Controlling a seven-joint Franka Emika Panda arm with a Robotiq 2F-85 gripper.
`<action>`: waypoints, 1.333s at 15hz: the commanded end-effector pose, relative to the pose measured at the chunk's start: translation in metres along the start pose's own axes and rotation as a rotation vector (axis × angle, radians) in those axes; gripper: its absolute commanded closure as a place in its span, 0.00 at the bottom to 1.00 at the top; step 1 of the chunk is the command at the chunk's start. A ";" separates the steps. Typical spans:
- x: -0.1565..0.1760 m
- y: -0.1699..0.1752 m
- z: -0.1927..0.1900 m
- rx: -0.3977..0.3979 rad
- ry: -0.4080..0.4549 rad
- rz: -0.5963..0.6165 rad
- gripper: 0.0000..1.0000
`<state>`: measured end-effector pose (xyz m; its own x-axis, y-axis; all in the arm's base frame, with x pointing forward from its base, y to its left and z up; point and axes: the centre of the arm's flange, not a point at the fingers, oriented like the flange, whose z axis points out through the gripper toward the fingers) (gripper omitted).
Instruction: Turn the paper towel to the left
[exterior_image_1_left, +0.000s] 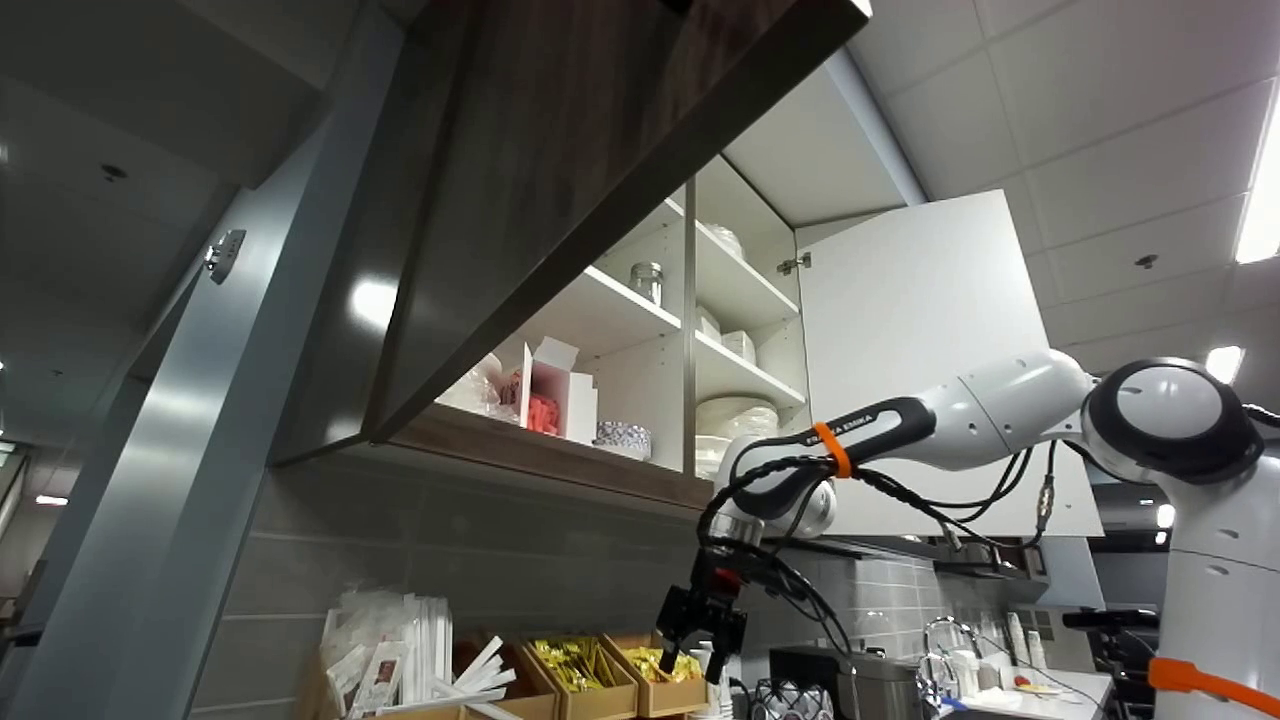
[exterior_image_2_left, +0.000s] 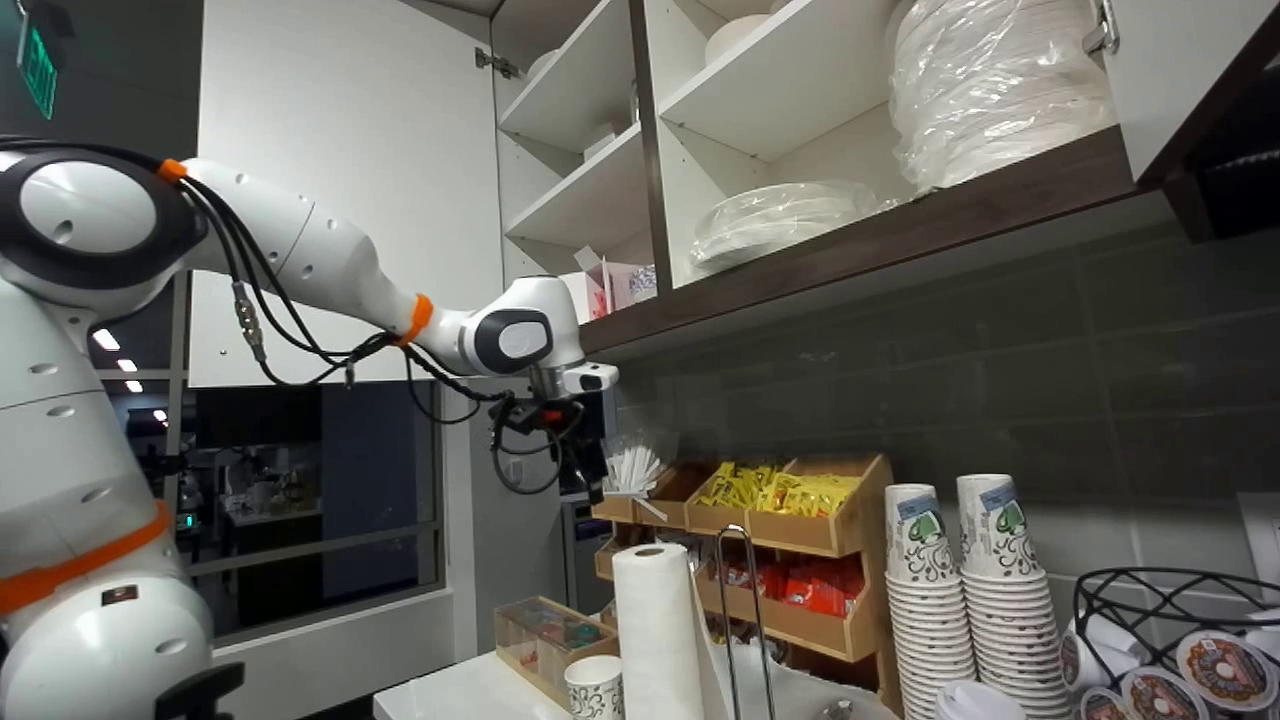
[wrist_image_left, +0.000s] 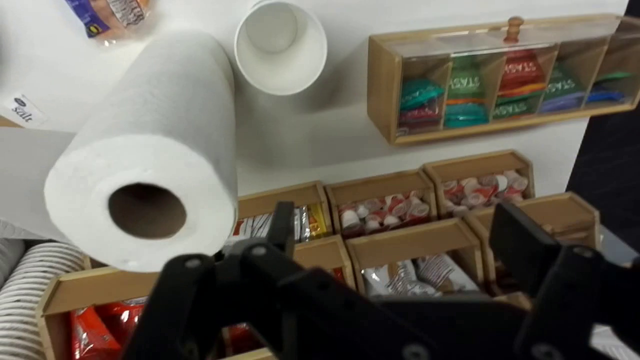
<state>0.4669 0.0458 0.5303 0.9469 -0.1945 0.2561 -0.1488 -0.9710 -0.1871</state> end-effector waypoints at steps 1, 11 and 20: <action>0.019 0.023 0.004 -0.041 0.048 0.092 0.00; 0.024 0.042 0.012 -0.088 0.107 0.163 0.00; 0.036 0.065 0.030 -0.155 0.109 0.183 0.00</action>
<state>0.4966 -0.0145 0.5036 0.8616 -0.3634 0.3545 -0.3416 -0.9315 -0.1248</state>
